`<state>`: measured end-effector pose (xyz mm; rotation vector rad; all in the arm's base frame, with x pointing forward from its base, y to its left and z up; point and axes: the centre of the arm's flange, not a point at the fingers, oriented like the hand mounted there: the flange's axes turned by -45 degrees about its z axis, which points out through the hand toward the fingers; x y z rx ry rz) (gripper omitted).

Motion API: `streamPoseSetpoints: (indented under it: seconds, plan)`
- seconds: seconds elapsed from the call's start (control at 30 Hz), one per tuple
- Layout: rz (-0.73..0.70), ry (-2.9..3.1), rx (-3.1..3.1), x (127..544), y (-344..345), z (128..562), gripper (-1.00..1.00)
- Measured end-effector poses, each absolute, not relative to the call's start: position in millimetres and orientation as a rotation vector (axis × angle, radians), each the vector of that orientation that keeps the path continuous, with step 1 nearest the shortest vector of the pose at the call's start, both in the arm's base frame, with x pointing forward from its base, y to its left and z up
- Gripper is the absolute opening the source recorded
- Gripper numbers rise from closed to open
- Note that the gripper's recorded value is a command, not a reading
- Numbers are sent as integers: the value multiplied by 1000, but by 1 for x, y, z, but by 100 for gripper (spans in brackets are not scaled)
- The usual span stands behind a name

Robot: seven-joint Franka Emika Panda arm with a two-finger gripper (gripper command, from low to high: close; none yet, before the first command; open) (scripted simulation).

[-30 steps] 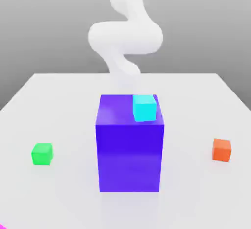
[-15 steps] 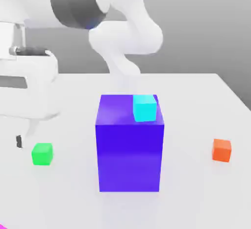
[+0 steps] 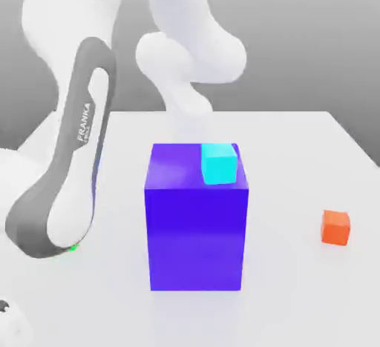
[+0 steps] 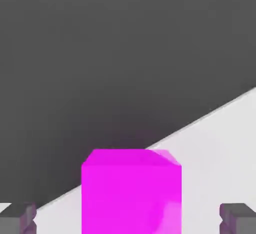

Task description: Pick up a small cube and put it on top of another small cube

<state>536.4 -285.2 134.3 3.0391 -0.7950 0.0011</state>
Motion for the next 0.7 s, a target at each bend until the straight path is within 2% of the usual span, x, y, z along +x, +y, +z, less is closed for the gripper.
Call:
streamPoseSetpoints:
  seconds: [0.17,0.33,0.53,0.7]
  plan:
    - [1,-796,3040,536,-285,128,-100]
    - [0,-792,3035,533,-287,187,-100]
    - [-18,-725,2948,460,-314,239,-100]
    - [-33,-683,2923,390,-323,262,-100]
